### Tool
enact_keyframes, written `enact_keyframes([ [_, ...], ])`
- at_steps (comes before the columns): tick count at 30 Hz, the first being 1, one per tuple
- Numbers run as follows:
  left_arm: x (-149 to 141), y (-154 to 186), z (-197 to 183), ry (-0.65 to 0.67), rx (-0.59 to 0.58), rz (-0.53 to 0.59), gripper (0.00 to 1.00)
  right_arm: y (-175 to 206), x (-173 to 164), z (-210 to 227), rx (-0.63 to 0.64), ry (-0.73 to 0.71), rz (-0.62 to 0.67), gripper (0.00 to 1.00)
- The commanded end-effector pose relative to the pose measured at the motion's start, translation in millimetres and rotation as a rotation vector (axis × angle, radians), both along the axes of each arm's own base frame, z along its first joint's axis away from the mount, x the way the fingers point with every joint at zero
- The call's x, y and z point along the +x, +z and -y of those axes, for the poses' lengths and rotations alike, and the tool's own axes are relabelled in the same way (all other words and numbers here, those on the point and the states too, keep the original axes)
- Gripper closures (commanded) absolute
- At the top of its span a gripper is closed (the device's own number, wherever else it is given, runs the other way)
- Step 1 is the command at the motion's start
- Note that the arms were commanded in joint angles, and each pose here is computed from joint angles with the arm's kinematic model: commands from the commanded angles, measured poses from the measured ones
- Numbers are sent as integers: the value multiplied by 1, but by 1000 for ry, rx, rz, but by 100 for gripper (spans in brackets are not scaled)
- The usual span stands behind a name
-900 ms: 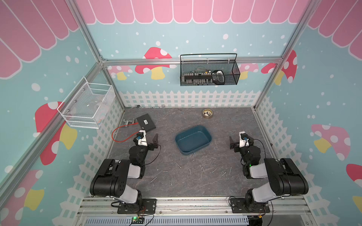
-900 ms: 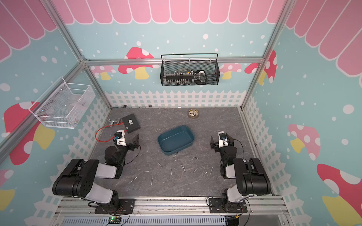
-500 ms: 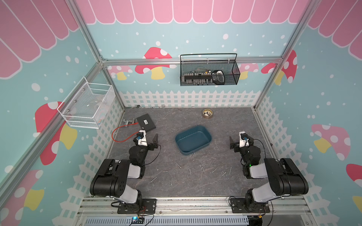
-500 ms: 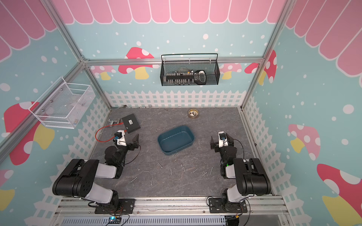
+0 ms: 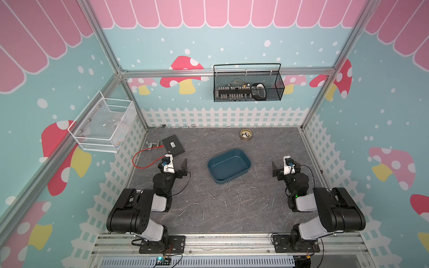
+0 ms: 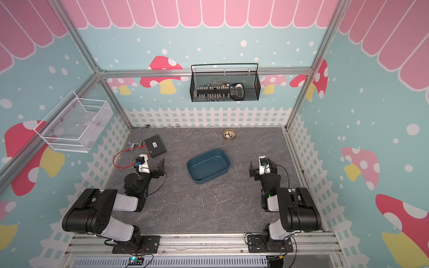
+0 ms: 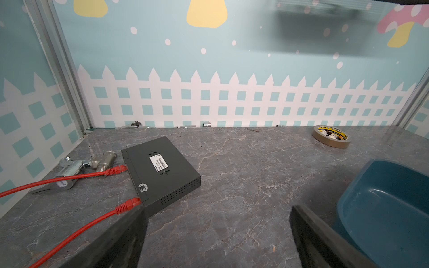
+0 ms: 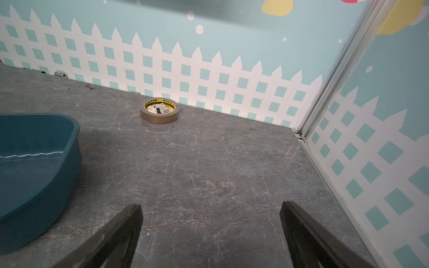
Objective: Put the screws on the desktop into the storage box
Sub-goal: Pick up the screw from the center of the board.
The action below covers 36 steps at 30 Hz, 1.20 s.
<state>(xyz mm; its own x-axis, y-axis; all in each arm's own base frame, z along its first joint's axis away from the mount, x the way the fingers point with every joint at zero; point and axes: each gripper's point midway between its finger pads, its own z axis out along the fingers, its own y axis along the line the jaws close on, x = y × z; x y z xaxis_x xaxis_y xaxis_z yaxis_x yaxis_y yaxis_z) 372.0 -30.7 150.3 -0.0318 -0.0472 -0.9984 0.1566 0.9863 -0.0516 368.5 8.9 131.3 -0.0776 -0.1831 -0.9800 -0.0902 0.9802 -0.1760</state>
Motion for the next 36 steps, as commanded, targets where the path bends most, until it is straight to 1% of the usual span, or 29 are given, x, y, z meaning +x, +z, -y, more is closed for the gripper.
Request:
enact_keyframes([
  [1,3,2,0,6,1,6,1,6,4,3,9,-11,21,1],
  [10,4,2,-4,20,-11,1,1,6,3,5,11,-24,18,1],
  [15,4,4,-5,27,-8,0,1,19,3,6,11,-29,27,1],
  [17,8,10,-4,30,-4,-20,1,26,2,6,12,-29,31,1],
  [19,16,13,-6,45,0,-71,1,33,2,7,15,-36,30,1],
  [22,28,11,-5,59,-7,-163,1,42,4,14,61,-85,-11,1],
  [24,31,17,5,51,-4,-177,1,52,6,19,91,-131,-32,1],
  [27,31,31,30,30,17,-199,1,67,5,19,81,-158,-54,1],
  [29,29,40,46,18,0,-234,1,74,2,16,77,-159,-81,1],
  [32,19,51,79,-52,-34,-302,1,82,-3,3,146,-130,-148,1],
  [36,-3,69,124,-150,-57,-364,1,83,-12,-15,160,-138,-270,1],
])
